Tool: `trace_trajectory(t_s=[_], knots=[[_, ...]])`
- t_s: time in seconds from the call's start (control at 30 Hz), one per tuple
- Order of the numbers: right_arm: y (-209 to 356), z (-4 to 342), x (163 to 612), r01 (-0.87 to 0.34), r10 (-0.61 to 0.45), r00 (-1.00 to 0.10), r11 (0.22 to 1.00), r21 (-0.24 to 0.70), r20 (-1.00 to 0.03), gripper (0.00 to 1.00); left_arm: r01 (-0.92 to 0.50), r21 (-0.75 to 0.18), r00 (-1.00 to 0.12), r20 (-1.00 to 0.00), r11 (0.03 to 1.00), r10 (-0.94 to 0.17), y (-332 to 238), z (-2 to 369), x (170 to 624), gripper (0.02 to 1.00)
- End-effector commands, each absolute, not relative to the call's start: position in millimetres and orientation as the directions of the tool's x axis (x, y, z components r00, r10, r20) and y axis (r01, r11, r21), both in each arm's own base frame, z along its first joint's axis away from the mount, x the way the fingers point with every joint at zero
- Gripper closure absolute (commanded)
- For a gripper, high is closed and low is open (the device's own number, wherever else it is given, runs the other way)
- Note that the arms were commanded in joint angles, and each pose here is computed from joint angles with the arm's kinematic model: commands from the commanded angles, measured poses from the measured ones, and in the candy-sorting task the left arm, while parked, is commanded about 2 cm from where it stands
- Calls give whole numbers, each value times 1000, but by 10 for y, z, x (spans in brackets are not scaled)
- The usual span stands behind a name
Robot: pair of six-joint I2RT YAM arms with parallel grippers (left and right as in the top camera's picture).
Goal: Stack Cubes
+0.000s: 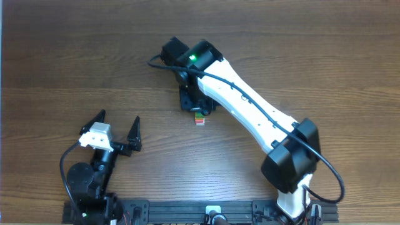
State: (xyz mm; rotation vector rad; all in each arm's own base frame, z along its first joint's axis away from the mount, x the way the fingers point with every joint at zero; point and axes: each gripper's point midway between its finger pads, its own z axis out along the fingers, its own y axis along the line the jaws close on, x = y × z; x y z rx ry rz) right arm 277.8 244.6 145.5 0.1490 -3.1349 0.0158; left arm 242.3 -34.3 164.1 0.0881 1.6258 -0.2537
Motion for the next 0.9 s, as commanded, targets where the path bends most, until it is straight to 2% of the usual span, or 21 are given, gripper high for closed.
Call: trace_trajectory(t_s=[0.03, 0.17, 0.37, 0.57, 0.9], knots=[[2425, 1576, 2706, -76, -76, -997, 997, 24, -15, 989, 219, -95, -69, -994, 971, -82, -358, 1627, 2421, 18], [2513, 1575, 2714, -74, -73, -997, 995, 65, -17, 989, 219, -95, -69, -994, 971, -82, -358, 1627, 2421, 18], [2503, 1511, 2702, -28, -28, -1000, 998, 58, -5, 991, 218, -95, -69, -994, 971, -82, -358, 1627, 2421, 18], [2527, 1362, 2676, -25, -26, -1000, 997, 70, 15, 991, 219, -95, -69, -994, 971, -82, -358, 1627, 2421, 18], [2537, 1321, 2713, -22, -23, -1000, 997, 73, 10, 991, 219, -95, -69, -994, 971, -82, -358, 1627, 2421, 18]])
